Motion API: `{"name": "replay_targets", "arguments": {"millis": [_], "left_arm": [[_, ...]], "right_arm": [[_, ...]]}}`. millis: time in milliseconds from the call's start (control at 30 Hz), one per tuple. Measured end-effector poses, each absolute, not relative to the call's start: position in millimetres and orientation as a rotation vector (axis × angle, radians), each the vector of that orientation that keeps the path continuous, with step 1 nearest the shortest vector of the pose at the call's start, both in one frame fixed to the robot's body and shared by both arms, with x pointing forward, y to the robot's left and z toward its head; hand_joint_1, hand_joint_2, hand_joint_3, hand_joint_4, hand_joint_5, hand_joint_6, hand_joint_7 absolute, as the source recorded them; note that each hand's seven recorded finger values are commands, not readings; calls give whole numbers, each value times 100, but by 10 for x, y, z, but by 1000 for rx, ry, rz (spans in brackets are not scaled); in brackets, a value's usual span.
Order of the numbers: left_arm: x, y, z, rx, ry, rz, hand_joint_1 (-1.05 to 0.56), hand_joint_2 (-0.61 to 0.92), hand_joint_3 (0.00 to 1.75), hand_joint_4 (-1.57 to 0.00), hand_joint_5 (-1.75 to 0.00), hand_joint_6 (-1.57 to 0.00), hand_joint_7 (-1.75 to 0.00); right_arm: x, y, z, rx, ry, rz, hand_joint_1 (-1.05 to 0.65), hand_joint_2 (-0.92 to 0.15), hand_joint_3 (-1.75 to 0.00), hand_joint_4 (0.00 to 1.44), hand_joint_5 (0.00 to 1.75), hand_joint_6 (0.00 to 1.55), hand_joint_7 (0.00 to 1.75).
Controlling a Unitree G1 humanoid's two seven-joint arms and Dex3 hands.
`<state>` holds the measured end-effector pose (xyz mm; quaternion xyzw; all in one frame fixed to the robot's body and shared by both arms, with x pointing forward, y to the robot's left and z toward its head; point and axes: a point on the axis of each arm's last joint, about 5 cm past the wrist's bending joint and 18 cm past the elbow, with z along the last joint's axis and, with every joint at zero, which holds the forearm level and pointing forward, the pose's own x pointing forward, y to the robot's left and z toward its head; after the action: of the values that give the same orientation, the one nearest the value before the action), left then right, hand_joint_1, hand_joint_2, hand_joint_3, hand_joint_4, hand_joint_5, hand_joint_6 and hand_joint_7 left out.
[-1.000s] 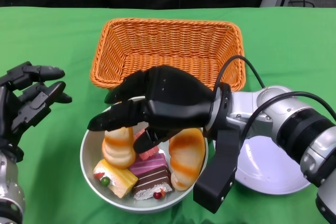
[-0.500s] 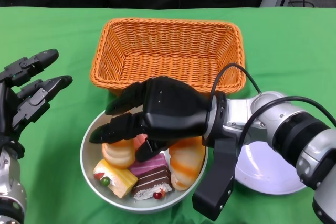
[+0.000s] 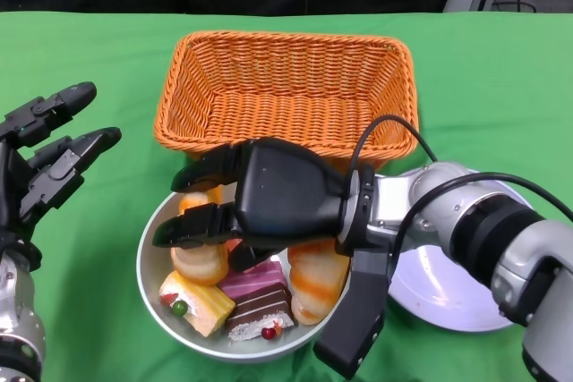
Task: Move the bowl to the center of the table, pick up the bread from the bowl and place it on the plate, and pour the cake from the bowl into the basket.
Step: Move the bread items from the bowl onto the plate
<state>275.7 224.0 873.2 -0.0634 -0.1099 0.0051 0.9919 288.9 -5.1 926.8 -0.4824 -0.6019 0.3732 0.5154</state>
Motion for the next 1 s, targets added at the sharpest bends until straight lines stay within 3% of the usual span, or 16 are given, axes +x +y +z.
{"name": "replay_targets", "arguments": {"millis": [233, 467, 533, 567, 600, 867, 1000], "left_arm": [[2755, 2249, 8728, -136, -221, -4, -34, 92, 6, -100, -7, -90, 0], [2758, 2257, 8737, -116, -216, -17, -35, 92, 5, -101, -6, -90, 0], [2759, 2258, 8738, -112, -215, -19, -34, 92, 6, -101, -6, -90, -1], [2760, 2256, 8739, -108, -216, -20, -34, 92, 7, -101, -6, -90, 0], [2760, 2254, 8741, -104, -217, -17, -34, 92, 7, -101, -6, -90, 0], [2764, 2256, 8751, -76, -215, -22, -39, 92, 8, -101, -5, -88, 0], [2764, 2258, 8752, -74, -215, -17, -40, 92, 7, -103, -5, -89, -1]], "right_arm": [[2896, -46, 9264, -1208, -1437, 927, -55, -81, -1, 85, 3, 82, 1], [2878, -44, 9264, -1163, -1442, 955, -51, -78, 0, 106, 16, 100, 7], [2875, -44, 9262, -1149, -1448, 950, -46, -78, 0, 92, 66, 108, 4], [2874, -43, 9261, -1143, -1450, 948, -44, -79, -1, 88, 82, 111, 3], [2874, -42, 9260, -1139, -1451, 945, -42, -80, -1, 87, 88, 113, 3], [2868, -33, 9239, -1135, -1465, 927, -36, -79, 0, 104, 66, 122, 2], [2853, -22, 9198, -1128, -1480, 899, -36, -77, 0, 102, 77, 124, 1]]}}
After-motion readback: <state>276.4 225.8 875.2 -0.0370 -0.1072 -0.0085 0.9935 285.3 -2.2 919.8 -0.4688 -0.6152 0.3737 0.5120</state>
